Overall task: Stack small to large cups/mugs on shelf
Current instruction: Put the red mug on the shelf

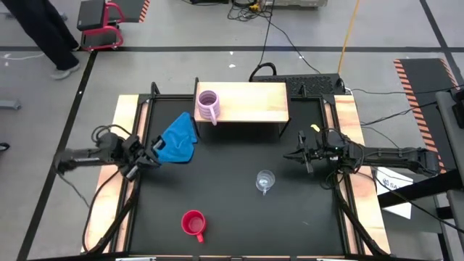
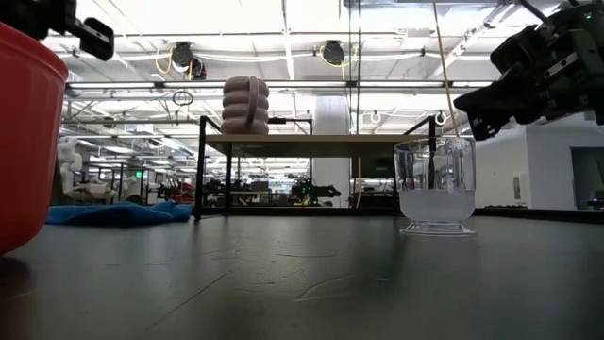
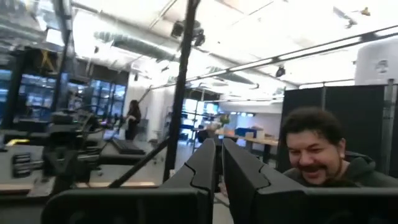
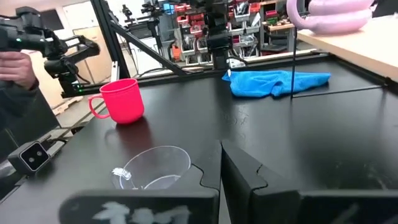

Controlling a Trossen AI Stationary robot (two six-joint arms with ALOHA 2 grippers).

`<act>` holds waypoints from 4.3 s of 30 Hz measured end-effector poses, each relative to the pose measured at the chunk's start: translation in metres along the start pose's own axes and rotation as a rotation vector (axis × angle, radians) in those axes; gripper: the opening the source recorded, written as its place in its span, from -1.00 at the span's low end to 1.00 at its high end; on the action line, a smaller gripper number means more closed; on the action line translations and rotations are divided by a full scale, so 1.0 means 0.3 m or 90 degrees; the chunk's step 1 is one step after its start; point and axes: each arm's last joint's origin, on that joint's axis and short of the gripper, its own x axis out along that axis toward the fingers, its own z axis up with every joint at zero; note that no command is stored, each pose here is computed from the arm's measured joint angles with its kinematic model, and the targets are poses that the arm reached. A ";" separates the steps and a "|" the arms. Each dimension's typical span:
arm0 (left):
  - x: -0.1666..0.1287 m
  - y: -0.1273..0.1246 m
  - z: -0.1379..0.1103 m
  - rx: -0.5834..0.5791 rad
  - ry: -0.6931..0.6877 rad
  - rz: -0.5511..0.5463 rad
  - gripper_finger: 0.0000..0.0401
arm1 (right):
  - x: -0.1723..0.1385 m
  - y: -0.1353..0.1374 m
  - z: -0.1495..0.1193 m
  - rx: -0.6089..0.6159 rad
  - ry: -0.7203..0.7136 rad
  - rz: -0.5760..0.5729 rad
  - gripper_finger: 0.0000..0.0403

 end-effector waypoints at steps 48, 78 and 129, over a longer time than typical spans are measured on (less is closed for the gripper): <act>0.434 -0.215 0.150 0.045 0.401 0.136 -0.85 | 0.000 0.001 0.008 -0.002 -0.014 0.002 -1.00; 0.641 -0.278 -0.046 -0.064 0.722 0.271 -0.99 | 0.000 0.001 0.008 -0.002 -0.014 0.002 -1.00; 0.700 -0.196 -0.180 -0.217 0.832 0.230 -0.98 | 0.000 0.001 0.007 -0.001 -0.014 0.002 -1.00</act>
